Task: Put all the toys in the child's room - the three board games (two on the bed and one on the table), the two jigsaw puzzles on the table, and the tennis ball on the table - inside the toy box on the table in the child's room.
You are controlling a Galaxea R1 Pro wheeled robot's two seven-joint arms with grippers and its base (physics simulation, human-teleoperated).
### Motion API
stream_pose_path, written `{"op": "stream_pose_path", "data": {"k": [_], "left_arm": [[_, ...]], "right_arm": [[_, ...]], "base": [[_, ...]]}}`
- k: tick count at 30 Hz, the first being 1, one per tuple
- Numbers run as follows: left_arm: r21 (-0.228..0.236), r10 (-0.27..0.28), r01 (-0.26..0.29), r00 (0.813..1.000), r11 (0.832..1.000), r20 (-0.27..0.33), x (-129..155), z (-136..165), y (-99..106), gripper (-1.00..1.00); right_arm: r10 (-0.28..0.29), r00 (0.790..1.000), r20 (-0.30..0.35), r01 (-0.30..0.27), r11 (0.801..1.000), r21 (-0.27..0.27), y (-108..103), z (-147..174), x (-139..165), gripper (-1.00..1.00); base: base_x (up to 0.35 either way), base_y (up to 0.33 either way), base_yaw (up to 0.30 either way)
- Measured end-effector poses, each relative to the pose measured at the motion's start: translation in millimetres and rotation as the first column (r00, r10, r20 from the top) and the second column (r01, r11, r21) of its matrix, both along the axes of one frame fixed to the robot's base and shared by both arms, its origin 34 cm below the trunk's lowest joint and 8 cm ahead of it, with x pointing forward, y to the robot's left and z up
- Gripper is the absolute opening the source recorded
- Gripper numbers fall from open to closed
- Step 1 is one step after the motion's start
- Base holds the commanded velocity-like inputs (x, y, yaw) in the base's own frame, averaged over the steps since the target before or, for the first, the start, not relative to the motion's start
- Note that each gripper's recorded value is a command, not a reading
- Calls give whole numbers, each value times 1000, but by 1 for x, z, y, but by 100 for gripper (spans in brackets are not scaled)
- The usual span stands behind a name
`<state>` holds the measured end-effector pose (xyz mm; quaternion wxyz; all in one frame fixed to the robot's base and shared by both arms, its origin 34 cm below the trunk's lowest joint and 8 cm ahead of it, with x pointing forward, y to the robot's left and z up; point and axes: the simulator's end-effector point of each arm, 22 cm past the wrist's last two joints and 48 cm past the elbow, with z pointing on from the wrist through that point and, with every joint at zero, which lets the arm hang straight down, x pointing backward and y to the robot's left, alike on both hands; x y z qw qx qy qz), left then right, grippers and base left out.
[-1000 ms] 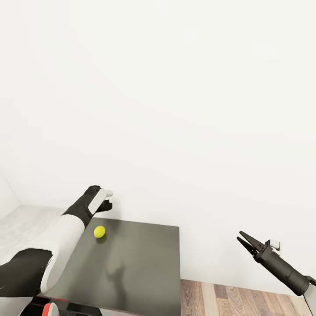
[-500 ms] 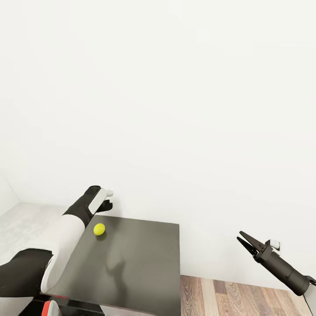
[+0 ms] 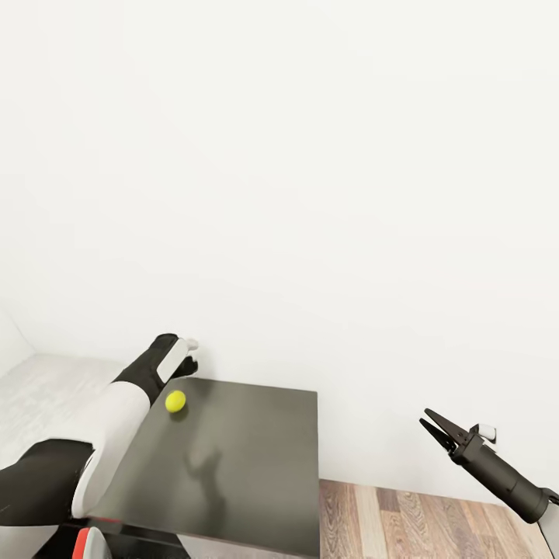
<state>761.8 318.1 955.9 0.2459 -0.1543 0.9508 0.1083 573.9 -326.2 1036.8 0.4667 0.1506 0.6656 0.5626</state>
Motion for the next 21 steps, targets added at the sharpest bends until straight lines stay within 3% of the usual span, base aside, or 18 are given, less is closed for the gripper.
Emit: {"op": "stream_pose_path", "data": {"k": [14, 21], "left_arm": [[11, 20, -20, 999, 1000, 46, 9, -11, 4, 100], [-30, -35, 37, 996, 999, 77, 20, -17, -12, 100]], "right_arm": [[-1, 1000, -24, 1, 1000, 0, 0, -11, 1, 100], [-2, 999, -36, 2, 1000, 0, -1, -16, 1, 100]], "base": [[0, 0, 0], [0, 0, 0]]}}
